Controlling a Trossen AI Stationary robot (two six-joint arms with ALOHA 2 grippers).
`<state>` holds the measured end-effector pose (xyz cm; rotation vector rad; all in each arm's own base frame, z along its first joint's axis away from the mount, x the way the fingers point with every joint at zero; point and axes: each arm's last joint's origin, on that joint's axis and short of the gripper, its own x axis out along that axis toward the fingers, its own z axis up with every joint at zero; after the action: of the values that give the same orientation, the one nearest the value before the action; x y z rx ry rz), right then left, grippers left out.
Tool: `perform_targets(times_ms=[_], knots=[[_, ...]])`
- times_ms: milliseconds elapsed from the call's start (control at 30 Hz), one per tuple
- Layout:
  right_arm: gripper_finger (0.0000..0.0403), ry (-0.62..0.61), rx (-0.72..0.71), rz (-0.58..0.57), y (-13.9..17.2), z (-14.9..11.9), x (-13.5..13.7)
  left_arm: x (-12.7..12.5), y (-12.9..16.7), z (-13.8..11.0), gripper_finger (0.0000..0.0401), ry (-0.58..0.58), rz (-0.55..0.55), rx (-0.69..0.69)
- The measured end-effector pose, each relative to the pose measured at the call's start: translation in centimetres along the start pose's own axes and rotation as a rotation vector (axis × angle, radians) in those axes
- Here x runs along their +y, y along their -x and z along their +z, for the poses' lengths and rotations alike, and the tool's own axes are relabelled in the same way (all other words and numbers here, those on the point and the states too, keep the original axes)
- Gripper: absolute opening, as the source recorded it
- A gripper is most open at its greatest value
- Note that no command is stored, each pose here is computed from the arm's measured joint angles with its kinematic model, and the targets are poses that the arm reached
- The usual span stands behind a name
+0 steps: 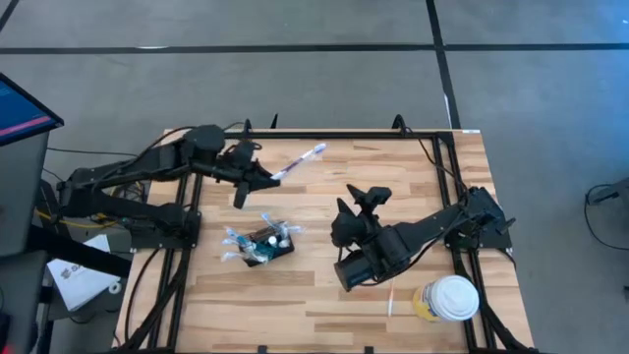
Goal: Pick & Place toothbrushing station
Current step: Put the purple toothbrush into the top right section of the mesh organizer
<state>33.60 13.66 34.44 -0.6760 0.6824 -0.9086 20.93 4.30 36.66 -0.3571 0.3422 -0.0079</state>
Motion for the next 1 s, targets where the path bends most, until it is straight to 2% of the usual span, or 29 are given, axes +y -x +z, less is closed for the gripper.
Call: perform_targets(times_ms=[300,433,533,600,700,767,1000], knots=[[0.0186,-0.053,0.066,-0.061,-2.9,-3.2,2.7,-0.6,2.6,-0.2,0.0013,-0.020,0.061,-0.055],[0.0162,-0.101,0.083,-0.060,-4.6,-3.5,4.1,-0.2,2.8,-1.6,0.0013,-0.010,0.088,-0.034],[0.0137,-0.103,0.109,0.030,-5.9,-3.1,5.6,0.1,2.9,-2.7,0.0013,0.001,0.108,-0.027],[0.0121,-0.094,0.103,0.154,-6.9,-2.6,7.2,0.3,3.0,-3.3,0.0014,0.004,0.112,-0.019],[0.0102,-0.068,-0.002,0.381,-8.1,-1.5,9.1,0.3,3.4,-3.8,0.0014,0.001,0.111,-0.033],[0.0094,-0.087,-0.108,0.484,-8.6,-0.5,9.5,0.4,3.5,-4.3,0.0014,0.001,0.115,-0.033],[0.0093,-0.235,-0.323,0.548,-11.1,2.0,8.1,0.1,5.0,-5.0,0.0014,-0.016,0.102,-0.095]])
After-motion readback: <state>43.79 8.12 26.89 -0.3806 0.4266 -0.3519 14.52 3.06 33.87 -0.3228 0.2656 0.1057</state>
